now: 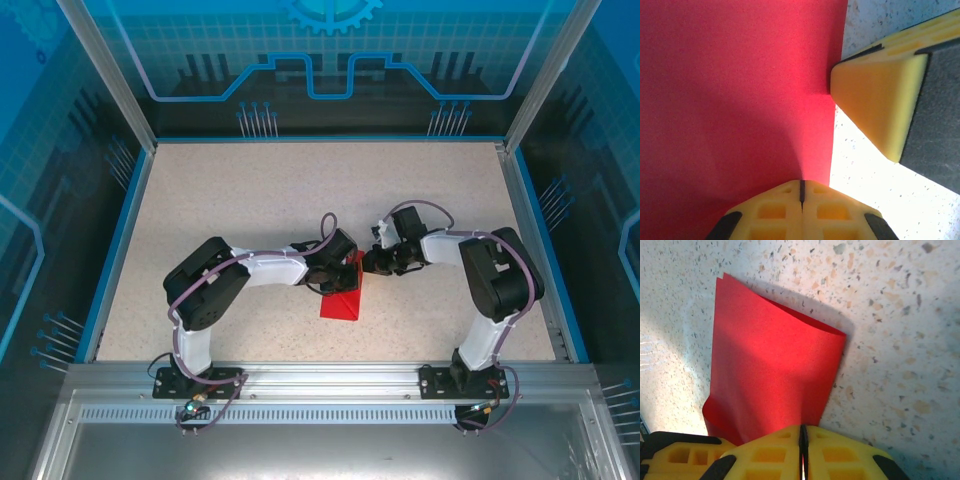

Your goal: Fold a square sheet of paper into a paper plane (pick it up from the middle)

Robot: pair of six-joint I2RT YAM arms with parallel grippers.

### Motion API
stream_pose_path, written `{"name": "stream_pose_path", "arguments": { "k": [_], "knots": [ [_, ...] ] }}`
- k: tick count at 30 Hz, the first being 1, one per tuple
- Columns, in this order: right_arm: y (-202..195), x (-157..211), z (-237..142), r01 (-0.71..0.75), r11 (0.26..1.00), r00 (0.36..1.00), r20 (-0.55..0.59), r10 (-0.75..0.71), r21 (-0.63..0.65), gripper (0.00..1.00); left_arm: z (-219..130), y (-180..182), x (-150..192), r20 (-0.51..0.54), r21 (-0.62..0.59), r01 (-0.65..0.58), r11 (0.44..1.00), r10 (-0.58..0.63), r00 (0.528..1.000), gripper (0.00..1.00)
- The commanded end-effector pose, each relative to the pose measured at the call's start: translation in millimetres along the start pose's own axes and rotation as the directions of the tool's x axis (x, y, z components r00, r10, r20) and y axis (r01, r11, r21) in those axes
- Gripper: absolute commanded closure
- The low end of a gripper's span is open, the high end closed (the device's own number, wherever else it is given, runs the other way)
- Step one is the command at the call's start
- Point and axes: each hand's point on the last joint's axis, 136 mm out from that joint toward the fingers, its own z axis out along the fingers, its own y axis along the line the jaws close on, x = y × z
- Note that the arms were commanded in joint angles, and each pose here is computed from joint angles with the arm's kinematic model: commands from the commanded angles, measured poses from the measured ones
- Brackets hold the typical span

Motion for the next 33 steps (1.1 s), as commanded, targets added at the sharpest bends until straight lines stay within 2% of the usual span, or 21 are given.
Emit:
{"name": "stream_pose_path", "arguments": {
  "k": [1,11,22,29,33],
  "knots": [
    [-8.3,7.5,6.0,0.012,0.999,0.999,-0.043,-0.010,0.048,0.89,-1.8,5.7,-0.3,-0.005,-0.024,-0.011,1.000,0.011,1.000,0.98],
    [-10.7,11.1,8.2,0.018,0.998,0.998,-0.056,-0.014,0.059,0.90,-3.2,-0.4,-2.8,0.001,-0.006,-0.012,1.000,0.012,1.000,0.98],
    [-11.9,11.6,9.7,0.018,0.998,0.998,-0.062,-0.014,0.062,0.90,-24.9,-9.0,-5.6,0.031,0.011,-0.024,1.000,0.024,0.999,0.98],
    [-10.1,10.5,8.5,0.020,0.998,0.998,-0.059,-0.017,0.059,0.90,-12.3,-0.2,-0.4,-0.006,-0.021,-0.013,1.000,0.013,1.000,0.98],
    [-8.9,10.0,6.6,0.023,0.998,0.998,-0.056,-0.020,0.058,0.90,-4.9,-3.2,-0.6,-0.016,-0.001,-0.009,1.000,0.009,1.000,0.98]
  ]
}}
